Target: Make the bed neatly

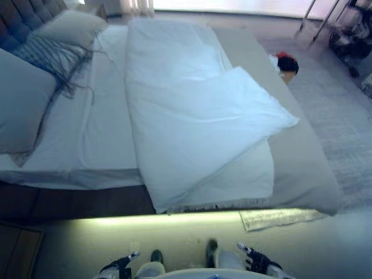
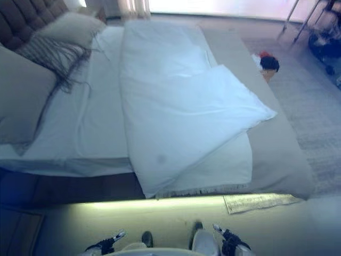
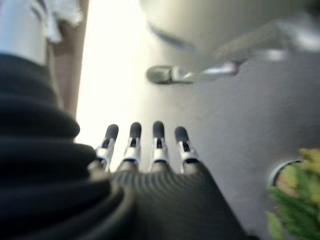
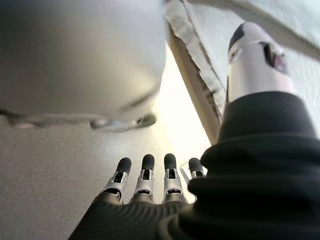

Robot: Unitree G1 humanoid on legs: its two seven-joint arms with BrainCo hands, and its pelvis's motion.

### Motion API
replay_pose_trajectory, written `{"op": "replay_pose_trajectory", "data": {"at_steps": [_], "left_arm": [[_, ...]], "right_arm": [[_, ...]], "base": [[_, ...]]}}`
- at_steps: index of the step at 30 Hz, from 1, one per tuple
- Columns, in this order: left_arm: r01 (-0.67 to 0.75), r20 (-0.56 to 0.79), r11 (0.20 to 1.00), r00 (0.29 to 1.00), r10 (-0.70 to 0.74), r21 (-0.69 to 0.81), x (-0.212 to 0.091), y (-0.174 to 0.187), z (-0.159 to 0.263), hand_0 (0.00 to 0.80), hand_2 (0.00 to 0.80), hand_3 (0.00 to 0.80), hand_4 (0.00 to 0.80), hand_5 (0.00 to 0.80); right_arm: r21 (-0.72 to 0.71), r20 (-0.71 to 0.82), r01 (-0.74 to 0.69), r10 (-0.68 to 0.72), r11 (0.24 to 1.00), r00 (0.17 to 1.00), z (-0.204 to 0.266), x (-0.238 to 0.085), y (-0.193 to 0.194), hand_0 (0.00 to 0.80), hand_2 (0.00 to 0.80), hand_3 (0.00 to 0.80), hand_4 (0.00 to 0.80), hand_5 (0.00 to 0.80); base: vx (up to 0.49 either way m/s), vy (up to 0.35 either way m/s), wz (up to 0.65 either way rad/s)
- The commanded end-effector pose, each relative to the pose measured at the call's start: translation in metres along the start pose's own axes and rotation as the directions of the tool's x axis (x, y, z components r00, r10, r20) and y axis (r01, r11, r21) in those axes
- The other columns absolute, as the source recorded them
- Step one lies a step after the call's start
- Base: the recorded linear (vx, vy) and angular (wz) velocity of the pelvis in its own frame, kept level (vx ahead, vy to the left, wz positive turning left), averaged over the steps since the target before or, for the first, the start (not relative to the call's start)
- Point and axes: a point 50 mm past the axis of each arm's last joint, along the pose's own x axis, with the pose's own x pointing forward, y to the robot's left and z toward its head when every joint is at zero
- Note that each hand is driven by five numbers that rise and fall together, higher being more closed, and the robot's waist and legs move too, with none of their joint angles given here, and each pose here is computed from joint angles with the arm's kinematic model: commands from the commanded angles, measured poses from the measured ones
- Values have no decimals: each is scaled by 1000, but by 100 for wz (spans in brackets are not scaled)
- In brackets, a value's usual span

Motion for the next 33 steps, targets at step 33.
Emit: {"op": "replay_pose_trajectory", "data": {"at_steps": [33], "left_arm": [[238,238,971,944,-226,-19,-8,-59,68,0,0,0,0,0]], "right_arm": [[-13,813,-397,240,918,530,357,-134,83,0,0,0,0,0]], "base": [[-7,38,-1]]}}
